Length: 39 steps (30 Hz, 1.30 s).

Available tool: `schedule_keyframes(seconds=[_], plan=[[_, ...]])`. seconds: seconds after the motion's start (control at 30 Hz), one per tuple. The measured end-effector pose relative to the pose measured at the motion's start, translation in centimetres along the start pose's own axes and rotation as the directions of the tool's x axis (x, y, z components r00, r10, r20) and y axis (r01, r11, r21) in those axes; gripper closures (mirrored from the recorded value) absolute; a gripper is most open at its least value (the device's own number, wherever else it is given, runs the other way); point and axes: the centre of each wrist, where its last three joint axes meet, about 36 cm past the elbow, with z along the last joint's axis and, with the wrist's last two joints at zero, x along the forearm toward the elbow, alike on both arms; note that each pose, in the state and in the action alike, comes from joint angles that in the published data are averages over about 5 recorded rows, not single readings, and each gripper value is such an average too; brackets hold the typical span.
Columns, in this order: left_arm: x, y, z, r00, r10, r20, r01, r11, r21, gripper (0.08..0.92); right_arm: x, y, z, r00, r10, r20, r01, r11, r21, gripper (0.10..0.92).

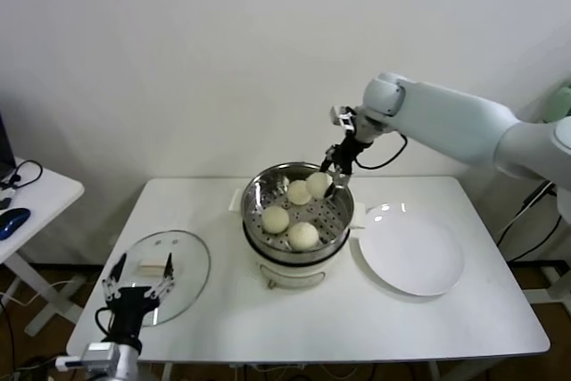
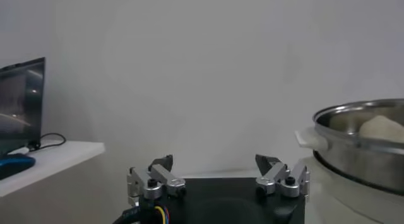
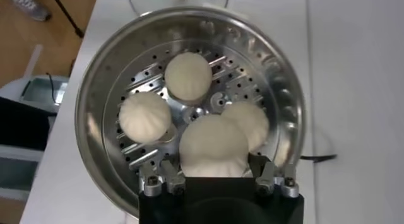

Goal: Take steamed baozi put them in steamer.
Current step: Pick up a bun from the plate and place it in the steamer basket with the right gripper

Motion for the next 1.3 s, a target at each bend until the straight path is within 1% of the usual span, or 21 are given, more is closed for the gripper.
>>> schedule_keyframes(seconds=[0.2,0.53,0.87,1.17,1.3], plan=[[-0.3,-0.1,-0.2,1.0,-0.002,0.01,0.002,1.0,0.006,0.177,-2.7,0.2,0.4,0.999,-0.036,-0.027,0.036,0.999,-0.004,0.309],[-0.4,-0.2,0.2,1.0,-0.002,0.001,0.002,1.0,0.008,0.177,-5.6,0.1,0.7,0.995,-0.057,-0.079,0.057,0.998,0.009,0.31],[-0.5,-0.2,0.2,1.0,-0.001,0.001,0.001,1.0,0.009,0.177,-6.1,-0.2,1.1,0.993,-0.047,-0.11,0.049,0.999,0.011,0.309],[-0.6,-0.2,0.3,1.0,0.0,0.001,0.0,1.0,0.009,0.177,-6.4,-0.2,1.4,0.992,-0.048,-0.119,0.049,0.999,0.01,0.306],[-0.6,-0.3,0.3,1.0,0.0,0.001,0.0,1.0,0.009,0.177,-6.5,-0.2,1.3,0.992,-0.047,-0.116,0.049,0.999,0.012,0.271]])
